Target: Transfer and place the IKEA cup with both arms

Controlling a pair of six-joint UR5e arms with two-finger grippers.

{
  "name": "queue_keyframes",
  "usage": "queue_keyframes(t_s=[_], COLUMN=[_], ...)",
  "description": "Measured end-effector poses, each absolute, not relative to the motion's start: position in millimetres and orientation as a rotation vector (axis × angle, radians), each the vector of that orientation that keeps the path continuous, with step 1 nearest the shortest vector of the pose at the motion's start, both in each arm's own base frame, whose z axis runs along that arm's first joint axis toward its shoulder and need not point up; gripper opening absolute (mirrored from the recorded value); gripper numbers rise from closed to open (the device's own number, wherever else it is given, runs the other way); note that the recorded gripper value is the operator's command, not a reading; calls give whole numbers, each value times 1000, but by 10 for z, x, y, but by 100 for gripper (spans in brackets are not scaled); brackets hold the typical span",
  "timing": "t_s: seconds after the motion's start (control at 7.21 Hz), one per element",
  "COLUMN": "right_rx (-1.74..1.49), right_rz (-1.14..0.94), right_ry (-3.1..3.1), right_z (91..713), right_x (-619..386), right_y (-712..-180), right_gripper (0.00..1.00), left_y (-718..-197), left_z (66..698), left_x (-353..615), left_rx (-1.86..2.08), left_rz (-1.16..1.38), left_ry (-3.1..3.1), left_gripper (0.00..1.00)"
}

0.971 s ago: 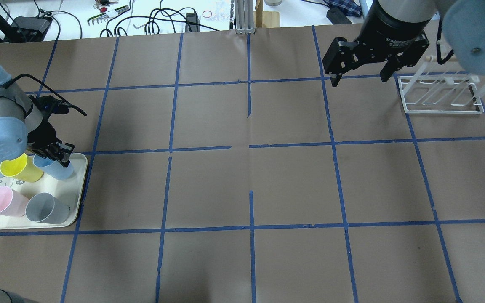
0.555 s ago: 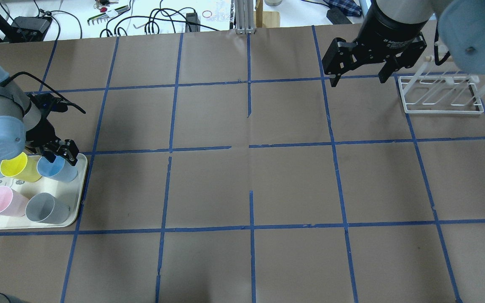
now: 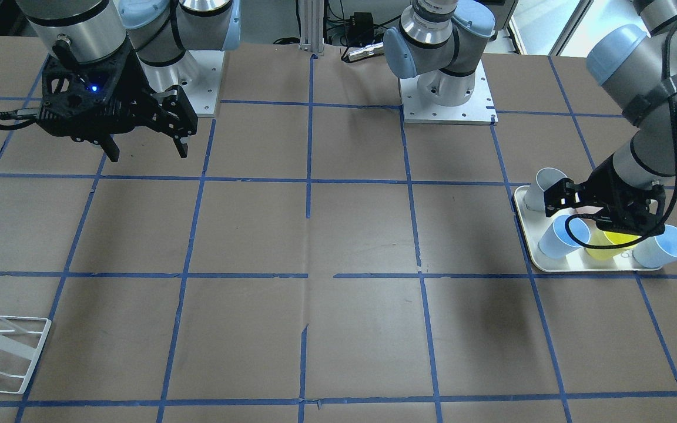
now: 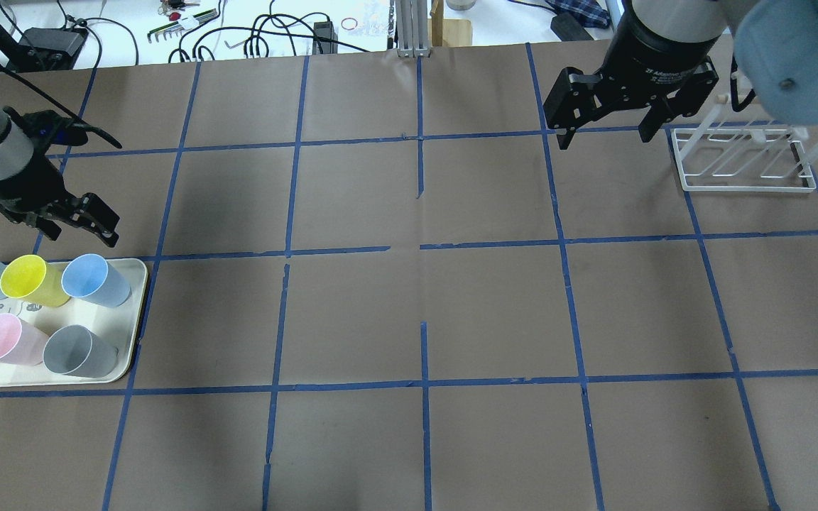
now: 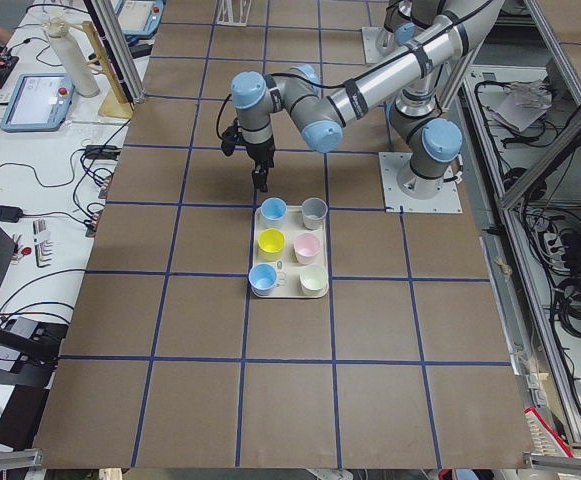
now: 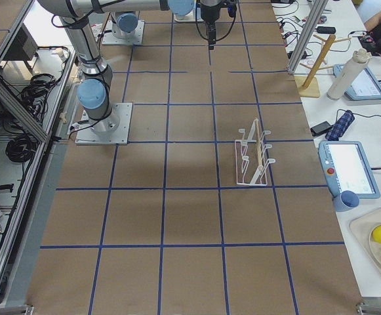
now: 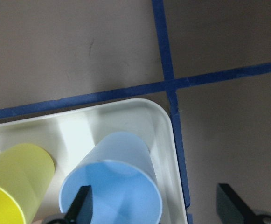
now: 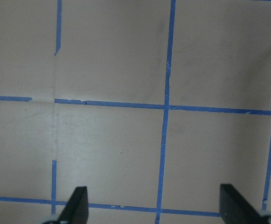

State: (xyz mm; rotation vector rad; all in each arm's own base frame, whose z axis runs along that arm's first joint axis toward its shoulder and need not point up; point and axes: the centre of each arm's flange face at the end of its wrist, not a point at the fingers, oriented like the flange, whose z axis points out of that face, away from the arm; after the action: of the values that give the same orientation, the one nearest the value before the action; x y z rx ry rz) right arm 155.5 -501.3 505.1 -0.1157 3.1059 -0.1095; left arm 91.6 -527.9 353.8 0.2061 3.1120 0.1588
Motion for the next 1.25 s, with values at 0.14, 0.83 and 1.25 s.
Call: queue_keyframes(t_s=[0.14,0.83,1.25], right_rx=[-108,-61,-59], right_rz=[-116,-112,-112], right_ry=[3107,3109,3108], right_z=[5070,5097,5096], right_x=[1516,1361,1360], right_y=[-5030,-5048,-5047], right_gripper=[100,100,100], left_y=[-5315,-4826,-4445], left_z=[3909,5190,5061], left_x=[626,-1242,-1589], left_rx=[185,227,347], left_rz=[139,71,107], left_ry=[3124,3153,3139], left_gripper=[100,100,100])
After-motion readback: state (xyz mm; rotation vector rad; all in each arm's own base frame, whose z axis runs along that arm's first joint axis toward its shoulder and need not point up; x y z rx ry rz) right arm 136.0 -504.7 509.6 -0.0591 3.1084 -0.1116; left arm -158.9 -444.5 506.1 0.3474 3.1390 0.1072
